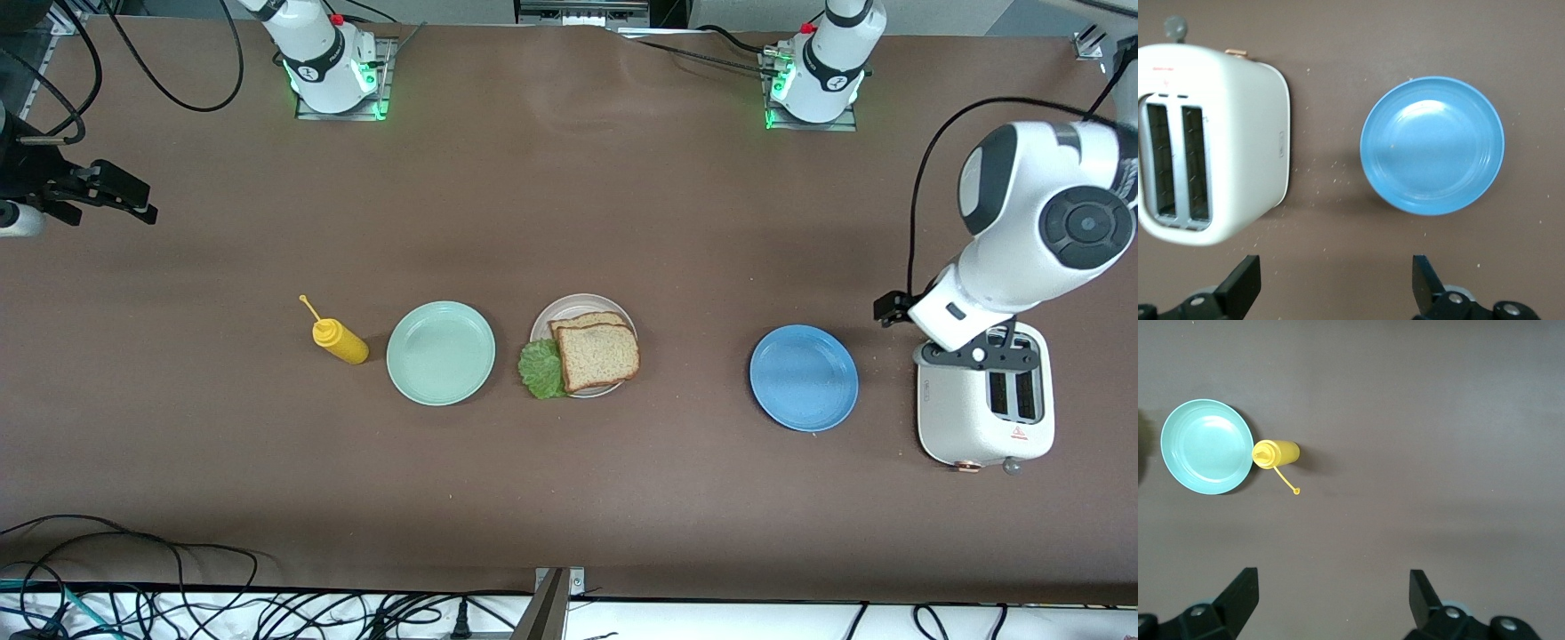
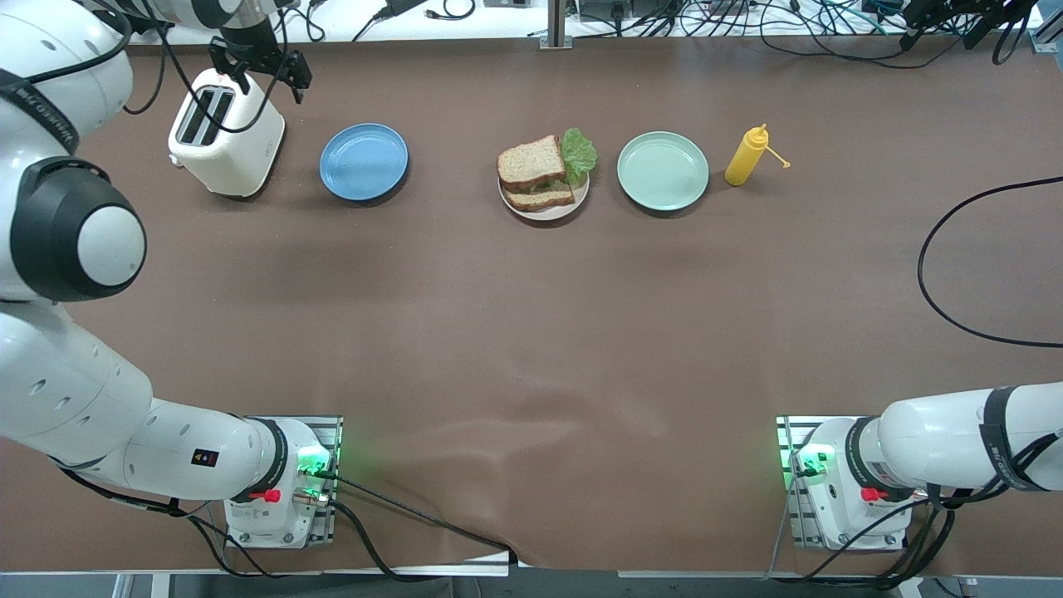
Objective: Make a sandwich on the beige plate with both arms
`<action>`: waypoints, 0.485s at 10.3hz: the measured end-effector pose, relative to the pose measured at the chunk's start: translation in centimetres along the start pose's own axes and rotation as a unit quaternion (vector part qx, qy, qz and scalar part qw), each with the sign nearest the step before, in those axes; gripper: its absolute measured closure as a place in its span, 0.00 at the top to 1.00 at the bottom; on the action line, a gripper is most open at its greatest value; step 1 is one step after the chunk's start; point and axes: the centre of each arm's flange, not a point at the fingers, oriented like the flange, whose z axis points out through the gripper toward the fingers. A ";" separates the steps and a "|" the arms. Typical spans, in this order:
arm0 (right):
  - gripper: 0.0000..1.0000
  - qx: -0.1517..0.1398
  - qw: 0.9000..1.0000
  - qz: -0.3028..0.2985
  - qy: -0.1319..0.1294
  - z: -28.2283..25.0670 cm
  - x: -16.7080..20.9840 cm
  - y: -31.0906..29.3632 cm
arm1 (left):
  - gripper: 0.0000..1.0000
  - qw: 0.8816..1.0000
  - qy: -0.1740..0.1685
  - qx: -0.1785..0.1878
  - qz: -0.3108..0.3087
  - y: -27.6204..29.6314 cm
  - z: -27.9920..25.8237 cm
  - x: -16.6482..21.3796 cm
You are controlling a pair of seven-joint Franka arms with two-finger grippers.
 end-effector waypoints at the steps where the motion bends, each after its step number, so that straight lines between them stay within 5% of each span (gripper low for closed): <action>1: 1.00 0.000 1.000 0.000 0.000 0.0 0.0 0.0 | 1.00 1.000 -0.005 -0.001 -0.005 -0.7 -1.1 -0.8; 5: 1.00 0.000 1.000 0.000 0.000 0.0 0.0 0.0 | 1.00 1.000 -0.013 -0.012 -0.026 -3.0 -4.6 -3.4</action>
